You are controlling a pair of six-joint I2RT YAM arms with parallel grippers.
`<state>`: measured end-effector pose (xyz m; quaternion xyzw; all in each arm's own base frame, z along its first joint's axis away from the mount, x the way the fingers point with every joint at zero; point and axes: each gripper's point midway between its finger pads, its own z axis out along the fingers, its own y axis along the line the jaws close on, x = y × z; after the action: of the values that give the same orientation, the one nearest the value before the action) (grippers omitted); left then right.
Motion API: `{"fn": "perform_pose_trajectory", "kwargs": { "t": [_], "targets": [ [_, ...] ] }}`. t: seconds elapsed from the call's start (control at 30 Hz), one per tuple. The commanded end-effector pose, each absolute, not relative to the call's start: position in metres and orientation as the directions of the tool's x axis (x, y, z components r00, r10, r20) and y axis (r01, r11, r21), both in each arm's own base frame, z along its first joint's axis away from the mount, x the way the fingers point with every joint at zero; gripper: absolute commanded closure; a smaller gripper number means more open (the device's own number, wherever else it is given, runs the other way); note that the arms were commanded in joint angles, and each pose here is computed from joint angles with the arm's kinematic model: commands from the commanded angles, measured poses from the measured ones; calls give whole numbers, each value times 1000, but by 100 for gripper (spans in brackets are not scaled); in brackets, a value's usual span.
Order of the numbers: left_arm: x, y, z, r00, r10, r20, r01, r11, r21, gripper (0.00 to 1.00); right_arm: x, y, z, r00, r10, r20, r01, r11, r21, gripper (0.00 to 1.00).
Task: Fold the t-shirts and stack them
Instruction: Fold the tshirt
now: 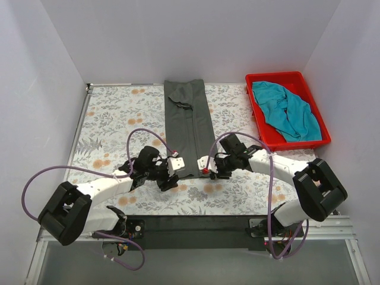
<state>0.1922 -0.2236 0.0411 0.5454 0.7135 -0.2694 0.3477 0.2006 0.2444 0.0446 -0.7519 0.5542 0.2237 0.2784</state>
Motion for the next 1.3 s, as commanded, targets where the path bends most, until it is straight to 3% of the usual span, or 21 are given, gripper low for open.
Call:
{"fn": "perform_pose_trajectory", "kwargs": {
  "t": [0.0,0.3,0.5,0.77,0.83,0.97,1.2,1.27],
  "targets": [
    [206,-231,41,-106,585,-804,963,263,64,47,201,251,35,303,-699,-648,-952,-249,-176,56],
    [208,-227,20,-105,627,-772,961,264,84,48,201,250,9,274,-742,-611,-959,-257,-118,57],
    [208,-224,6,-116,653,-749,964,257,75,53,205,249,-1,253,-775,-579,-965,-242,-98,67],
    [206,-222,-1,-122,673,-729,967,245,64,90,199,243,-14,245,-809,-535,-968,-232,-93,99],
    [205,-224,3,-118,663,-739,968,242,63,100,200,245,-13,226,-814,-535,-974,-207,-96,99],
    [192,-233,27,-63,603,-795,983,177,57,100,198,254,8,193,-799,-570,-981,-163,-104,99],
    [144,-235,71,-43,538,-842,999,31,-31,100,128,278,49,101,-750,-654,-988,-155,26,99],
    [146,-235,86,-5,520,-854,999,31,13,100,133,284,68,107,-723,-683,-991,-136,-11,99]
  ]
}}
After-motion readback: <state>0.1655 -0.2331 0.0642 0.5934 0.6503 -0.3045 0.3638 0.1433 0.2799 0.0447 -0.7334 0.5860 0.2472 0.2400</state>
